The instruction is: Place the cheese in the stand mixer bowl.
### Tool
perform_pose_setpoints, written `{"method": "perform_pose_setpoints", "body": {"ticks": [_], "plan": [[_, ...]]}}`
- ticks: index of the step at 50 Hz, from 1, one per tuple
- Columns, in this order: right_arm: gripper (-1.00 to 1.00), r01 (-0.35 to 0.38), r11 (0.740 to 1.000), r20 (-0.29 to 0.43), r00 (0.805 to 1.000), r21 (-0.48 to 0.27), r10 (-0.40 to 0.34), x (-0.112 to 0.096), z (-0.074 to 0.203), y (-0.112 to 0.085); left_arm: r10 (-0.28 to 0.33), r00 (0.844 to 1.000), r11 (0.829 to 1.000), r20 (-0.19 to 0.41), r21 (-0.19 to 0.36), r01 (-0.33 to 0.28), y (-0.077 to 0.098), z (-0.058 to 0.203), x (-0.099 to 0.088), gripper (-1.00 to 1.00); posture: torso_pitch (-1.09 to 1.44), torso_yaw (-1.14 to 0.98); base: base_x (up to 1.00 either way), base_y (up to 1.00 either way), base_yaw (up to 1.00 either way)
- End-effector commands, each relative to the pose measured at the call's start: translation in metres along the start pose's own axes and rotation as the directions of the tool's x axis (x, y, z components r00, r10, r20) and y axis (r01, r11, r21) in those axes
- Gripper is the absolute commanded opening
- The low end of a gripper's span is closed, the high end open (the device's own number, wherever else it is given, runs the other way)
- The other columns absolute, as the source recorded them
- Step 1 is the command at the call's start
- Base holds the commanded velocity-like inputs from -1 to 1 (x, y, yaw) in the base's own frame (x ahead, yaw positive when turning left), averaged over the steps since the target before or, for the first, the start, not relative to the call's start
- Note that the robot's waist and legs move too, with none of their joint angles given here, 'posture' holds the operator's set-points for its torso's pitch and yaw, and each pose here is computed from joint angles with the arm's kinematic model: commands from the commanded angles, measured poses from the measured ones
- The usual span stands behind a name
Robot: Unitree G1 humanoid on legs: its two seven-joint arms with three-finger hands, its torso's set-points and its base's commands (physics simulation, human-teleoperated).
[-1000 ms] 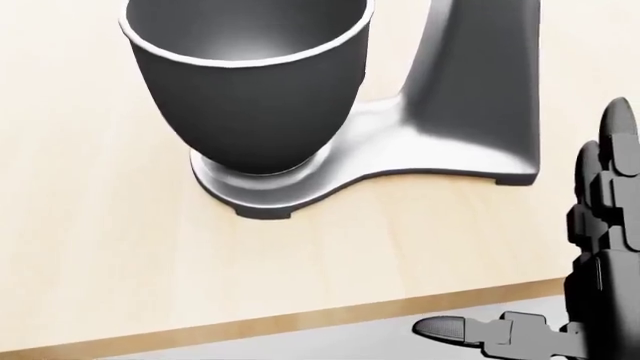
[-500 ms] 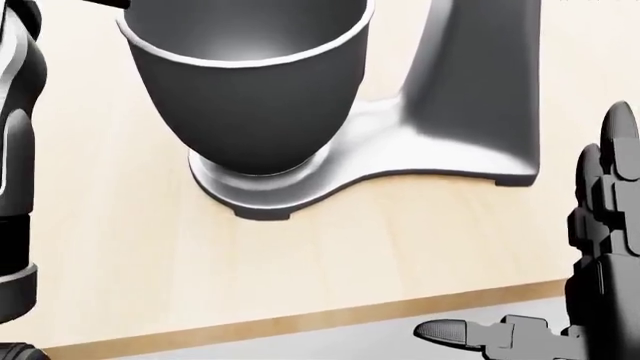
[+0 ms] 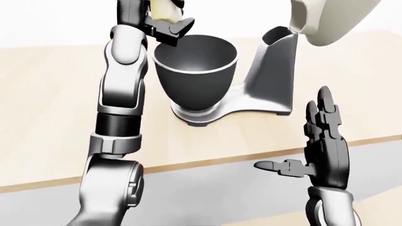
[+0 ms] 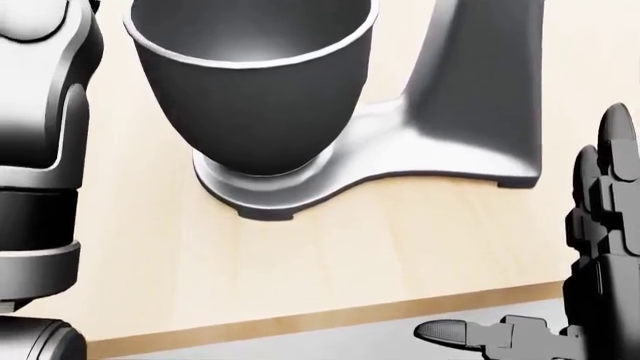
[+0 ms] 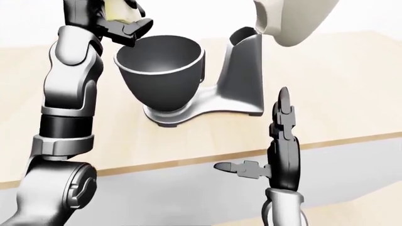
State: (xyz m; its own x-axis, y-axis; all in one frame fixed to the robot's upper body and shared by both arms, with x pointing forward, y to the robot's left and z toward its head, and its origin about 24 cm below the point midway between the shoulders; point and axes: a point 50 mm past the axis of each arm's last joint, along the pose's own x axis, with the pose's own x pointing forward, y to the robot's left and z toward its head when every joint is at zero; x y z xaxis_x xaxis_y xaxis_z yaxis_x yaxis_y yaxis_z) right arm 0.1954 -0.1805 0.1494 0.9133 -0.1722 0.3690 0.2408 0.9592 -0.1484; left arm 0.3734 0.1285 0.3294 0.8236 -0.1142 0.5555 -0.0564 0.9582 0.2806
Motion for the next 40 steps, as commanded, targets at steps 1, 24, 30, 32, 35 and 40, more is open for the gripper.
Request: {"method": "perform_pose_setpoints", "body": {"ticks": [1, 24, 30, 32, 35, 40], "plan": [[1.00, 0.006, 1.000, 0.079, 0.997, 0.005, -0.006, 0.001, 0.014, -0.001, 0.020, 0.995, 1.000, 0.096, 0.002, -0.020, 0.006, 0.024, 0.005, -1.00, 0.00, 0.00, 0.00, 0.00, 0.00], [1.00, 0.006, 1.000, 0.077, 0.997, 0.014, -0.007, -0.001, 0.011, -0.002, -0.044, 0.993, 0.999, 0.109, -0.007, 0.045, -0.018, 0.033, 0.006, -1.00, 0.00, 0.00, 0.00, 0.00, 0.00], [1.00, 0.005, 1.000, 0.076, 0.997, 0.015, -0.006, -0.001, 0.010, -0.002, -0.071, 0.992, 0.997, 0.100, -0.009, 0.072, -0.024, 0.031, 0.003, -1.00, 0.00, 0.00, 0.00, 0.00, 0.00], [1.00, 0.005, 1.000, 0.077, 0.997, 0.015, -0.007, -0.002, 0.010, -0.002, -0.073, 0.992, 0.997, 0.100, -0.008, 0.074, -0.025, 0.033, 0.004, -1.00, 0.00, 0.00, 0.00, 0.00, 0.00], [1.00, 0.006, 1.000, 0.078, 0.997, 0.015, -0.007, -0.002, 0.010, -0.003, -0.075, 0.992, 0.997, 0.099, -0.012, 0.076, -0.026, 0.032, 0.005, -1.00, 0.00, 0.00, 0.00, 0.00, 0.00], [1.00, 0.004, 1.000, 0.077, 0.997, 0.019, -0.006, -0.002, 0.009, -0.002, -0.083, 0.993, 0.995, 0.089, -0.043, 0.087, -0.030, 0.031, 0.003, -1.00, 0.00, 0.00, 0.00, 0.00, 0.00]]}}
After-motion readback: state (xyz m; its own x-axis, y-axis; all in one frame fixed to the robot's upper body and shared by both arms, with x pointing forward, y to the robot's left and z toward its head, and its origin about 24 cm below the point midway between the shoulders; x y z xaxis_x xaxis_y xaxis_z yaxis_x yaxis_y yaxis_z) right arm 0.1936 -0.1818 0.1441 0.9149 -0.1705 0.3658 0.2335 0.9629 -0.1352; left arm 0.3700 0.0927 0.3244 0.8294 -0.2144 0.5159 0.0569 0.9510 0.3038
